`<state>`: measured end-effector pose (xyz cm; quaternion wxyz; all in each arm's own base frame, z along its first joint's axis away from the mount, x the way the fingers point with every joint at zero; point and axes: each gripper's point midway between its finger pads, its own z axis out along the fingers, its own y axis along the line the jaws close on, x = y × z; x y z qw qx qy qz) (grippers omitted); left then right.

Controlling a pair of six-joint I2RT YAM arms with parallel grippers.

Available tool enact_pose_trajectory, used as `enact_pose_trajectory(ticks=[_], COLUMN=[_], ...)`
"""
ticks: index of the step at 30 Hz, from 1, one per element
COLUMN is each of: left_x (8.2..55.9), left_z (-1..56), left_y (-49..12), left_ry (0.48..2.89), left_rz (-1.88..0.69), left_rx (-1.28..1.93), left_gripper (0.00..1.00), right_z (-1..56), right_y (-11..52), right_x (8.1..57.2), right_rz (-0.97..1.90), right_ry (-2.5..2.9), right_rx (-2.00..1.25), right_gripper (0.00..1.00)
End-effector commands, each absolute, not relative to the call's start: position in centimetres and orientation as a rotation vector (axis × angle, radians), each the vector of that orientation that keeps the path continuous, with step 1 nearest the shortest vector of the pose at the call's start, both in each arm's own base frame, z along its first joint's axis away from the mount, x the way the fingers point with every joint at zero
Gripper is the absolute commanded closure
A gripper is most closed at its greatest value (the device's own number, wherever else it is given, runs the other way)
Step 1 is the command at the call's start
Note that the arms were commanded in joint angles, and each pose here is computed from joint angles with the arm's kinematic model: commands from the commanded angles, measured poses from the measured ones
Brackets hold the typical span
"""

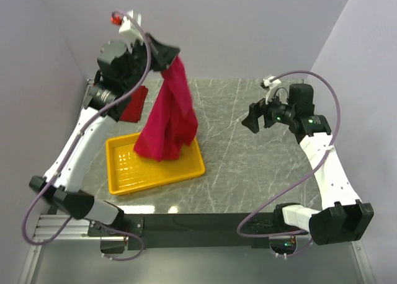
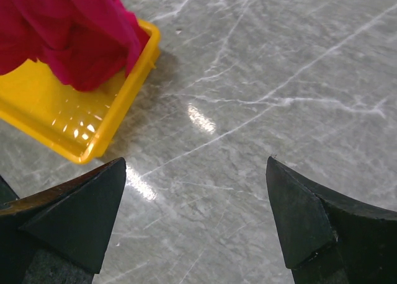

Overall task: Fold and stack the t-shirts
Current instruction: Grab the tshirt from the pile, then move the tshirt to the center of the board

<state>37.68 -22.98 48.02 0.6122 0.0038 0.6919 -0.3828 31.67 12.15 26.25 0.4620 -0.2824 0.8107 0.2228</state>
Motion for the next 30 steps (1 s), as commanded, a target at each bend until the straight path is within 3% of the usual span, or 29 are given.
enact_pose_trajectory(ticks=[1,7,16,24,30], left_x=[35.5,33.7,35.4,40.0,45.1], left_z=[59.2,70.2,74.1,67.2,52.5], left_y=[-25.7,-26.3,-25.1,-29.6,-36.3], left_ry=[1.261,0.894,0.601,0.853,1.289], left_rz=[-1.153,-1.366,-1.581,-1.656,-1.667], left_rx=[0.124,0.148,-0.044,-0.087,-0.03], left_gripper=[1.0,0.99,0.99,0.99,0.99], right_z=[30.2,30.3,30.2,29.7,28.2], right_y=[11.1,9.8,7.0,6.1,6.0], right_x=[32.1,31.9,32.2,32.3,32.1], right_rz=[0.532,0.513,0.447,0.428,0.429], right_ry=[1.891,1.891,1.902,1.909,1.936], right_rx=[-0.629,-0.556,-0.431,-0.403,-0.405], right_gripper=[0.0,0.0,0.0,0.0,0.0])
